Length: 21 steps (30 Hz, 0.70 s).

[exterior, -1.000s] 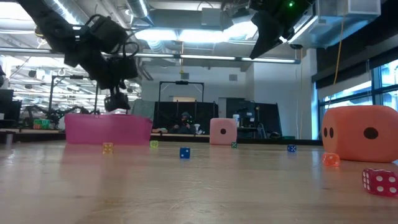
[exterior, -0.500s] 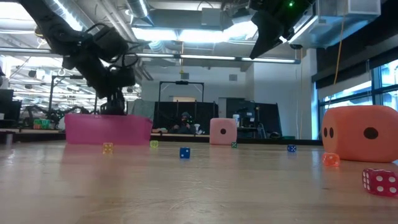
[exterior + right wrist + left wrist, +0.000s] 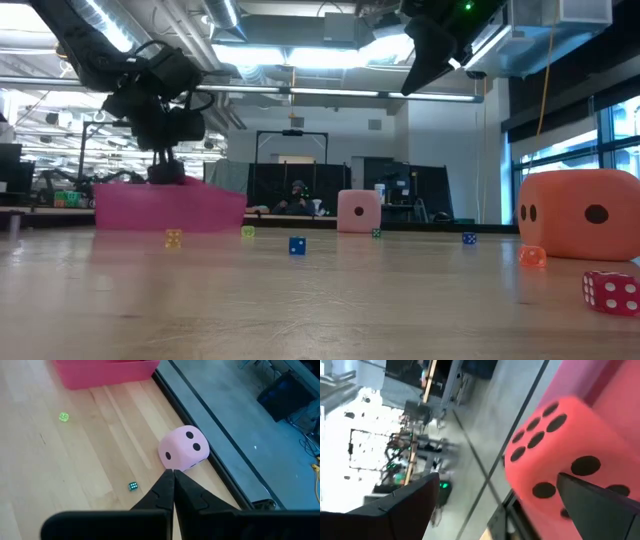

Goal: Pick & Place Dice
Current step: Put the big red dice into the bin, then put the big light pink dice into the red bin

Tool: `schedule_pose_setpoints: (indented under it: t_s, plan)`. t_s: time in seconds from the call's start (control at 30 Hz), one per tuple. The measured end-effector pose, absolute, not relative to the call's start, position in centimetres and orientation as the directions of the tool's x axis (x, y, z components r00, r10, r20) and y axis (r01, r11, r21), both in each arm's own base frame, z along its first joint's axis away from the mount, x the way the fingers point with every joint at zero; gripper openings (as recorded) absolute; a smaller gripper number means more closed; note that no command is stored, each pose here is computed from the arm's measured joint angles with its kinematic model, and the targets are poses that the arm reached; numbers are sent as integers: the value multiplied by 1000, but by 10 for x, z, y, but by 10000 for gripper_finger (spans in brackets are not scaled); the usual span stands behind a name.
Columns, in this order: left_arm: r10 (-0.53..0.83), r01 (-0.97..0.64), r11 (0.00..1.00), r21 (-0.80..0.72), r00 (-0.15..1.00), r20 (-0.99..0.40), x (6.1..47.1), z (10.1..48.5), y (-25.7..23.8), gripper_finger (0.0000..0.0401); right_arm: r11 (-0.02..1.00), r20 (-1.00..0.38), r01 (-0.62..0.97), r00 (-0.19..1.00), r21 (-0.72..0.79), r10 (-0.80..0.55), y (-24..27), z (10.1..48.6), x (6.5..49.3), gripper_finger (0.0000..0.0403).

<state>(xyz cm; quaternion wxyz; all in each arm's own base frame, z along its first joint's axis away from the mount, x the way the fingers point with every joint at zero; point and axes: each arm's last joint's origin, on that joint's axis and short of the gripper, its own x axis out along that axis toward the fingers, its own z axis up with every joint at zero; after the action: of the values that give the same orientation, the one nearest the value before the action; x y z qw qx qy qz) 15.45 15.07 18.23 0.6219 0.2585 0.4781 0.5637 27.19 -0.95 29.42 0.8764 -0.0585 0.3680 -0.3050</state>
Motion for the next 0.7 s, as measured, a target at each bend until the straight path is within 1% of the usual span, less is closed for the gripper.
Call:
schedule_pose_setpoints:
  t_s: [0.13,0.23,0.37,0.47,0.5,0.57,0.63,0.7]
  plan:
    - [955,-495,263,828,10,-297,163,189,139,400,805,-611,511,545,-301,-574,-9,294,272,6]
    - [958,-507,268,820,53,-280,166,194,131,400,810,-612,492,545,-320,-573,-10,294,272,6]
    - [966,-490,239,839,35,-255,166,198,128,400,849,-645,444,566,-285,-513,-11,293,273,20]
    - [969,-552,225,803,43,-242,165,202,125,400,874,-669,413,577,-257,-469,-12,292,274,49]
    - [968,-585,235,777,70,-240,166,204,123,400,875,-674,413,574,-252,-465,-13,290,275,61]
    - [955,-635,295,713,170,-244,169,208,118,400,873,-688,417,557,-253,-466,-15,286,277,88]
    - [919,-644,392,657,304,-251,173,213,111,400,869,-698,428,541,-250,-468,-16,280,282,118]
    - [860,-618,498,608,443,-254,177,217,104,400,867,-719,421,513,-266,-470,-17,270,287,148]
